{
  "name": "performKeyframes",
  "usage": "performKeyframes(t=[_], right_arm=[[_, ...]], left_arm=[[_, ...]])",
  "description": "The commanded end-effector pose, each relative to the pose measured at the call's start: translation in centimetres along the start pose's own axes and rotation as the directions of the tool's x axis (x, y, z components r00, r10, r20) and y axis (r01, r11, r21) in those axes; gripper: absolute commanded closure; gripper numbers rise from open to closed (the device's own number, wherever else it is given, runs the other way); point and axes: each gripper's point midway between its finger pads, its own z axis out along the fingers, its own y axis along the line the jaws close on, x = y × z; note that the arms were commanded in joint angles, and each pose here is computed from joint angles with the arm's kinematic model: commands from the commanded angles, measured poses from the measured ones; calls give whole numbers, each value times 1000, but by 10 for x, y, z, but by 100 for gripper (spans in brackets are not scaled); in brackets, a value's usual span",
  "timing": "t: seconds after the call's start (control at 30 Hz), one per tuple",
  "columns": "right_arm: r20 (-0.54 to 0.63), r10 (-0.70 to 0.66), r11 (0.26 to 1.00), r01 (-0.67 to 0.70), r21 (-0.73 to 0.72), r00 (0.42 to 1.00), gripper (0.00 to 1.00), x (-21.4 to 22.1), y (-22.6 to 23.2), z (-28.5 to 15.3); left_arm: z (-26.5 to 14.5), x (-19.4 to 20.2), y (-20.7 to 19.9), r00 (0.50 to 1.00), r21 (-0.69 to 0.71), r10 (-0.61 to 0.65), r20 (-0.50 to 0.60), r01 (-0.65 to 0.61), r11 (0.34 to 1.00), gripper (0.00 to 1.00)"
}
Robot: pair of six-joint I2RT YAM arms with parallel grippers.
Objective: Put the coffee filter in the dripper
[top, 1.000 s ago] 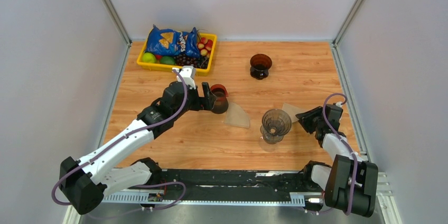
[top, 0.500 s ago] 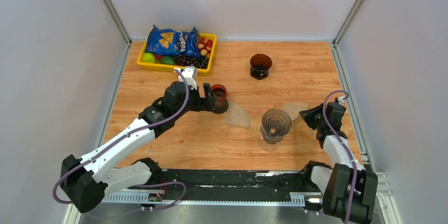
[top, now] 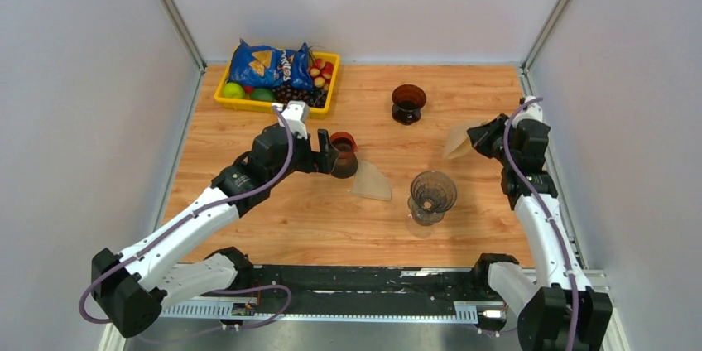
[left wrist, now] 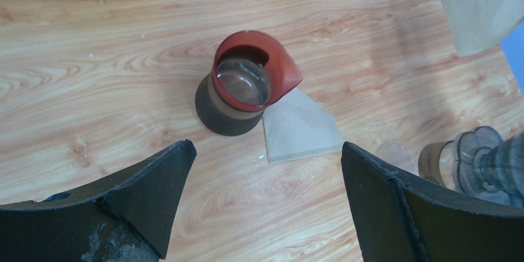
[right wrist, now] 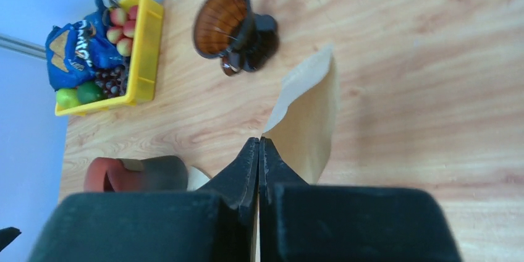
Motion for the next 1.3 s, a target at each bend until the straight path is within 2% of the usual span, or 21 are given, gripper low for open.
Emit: performKeyframes(t=[0.0, 0.13, 0.23, 0.4, 0.5, 0.57, 0.67, 0.83, 1.1, 1.27], right_arm=[[86, -136, 991, 134, 28, 987, 100, -44, 38, -11], [106, -141, 988, 146, -49, 984, 100, -52, 94, -10], [119, -107, 989, 117, -86, 987, 100, -54, 130, -9], [96, -68, 990, 79, -113, 993, 100, -34, 176, -7], [54, -54, 989, 61, -136, 997, 100, -14, 203, -1], [20, -28, 990, 30, -140, 999, 100, 0, 214, 6], [-17, -9, 990, 7, -141, 1000, 100, 17, 227, 12], [-60, -1, 988, -8, -153, 998, 100, 36, 240, 15], [-92, 18, 981, -35, -188, 996, 100, 39, 251, 12], [-117, 22, 978, -45, -202, 993, 100, 44, 255, 11]], left_arm=[[-16, -47, -23, 992, 82, 56, 109, -66, 994, 0], [-21, -80, -35, 983, 95, 62, 174, -80, 992, 0], [-23, -103, -55, 973, 164, 83, 214, -120, 979, 0], [-5, -115, -86, 968, 271, 108, 228, -169, 948, 0], [14, -110, -102, 965, 275, 143, 219, -201, 940, 0], [30, -108, -99, 957, 177, 172, 233, -216, 960, 0], [47, -101, -102, 949, 124, 208, 235, -242, 962, 0], [64, -91, -106, 956, 138, 160, 244, -198, 971, 0], [72, -76, -105, 952, 165, 136, 273, -186, 969, 0], [78, -77, -106, 956, 165, 87, 282, -137, 977, 7]])
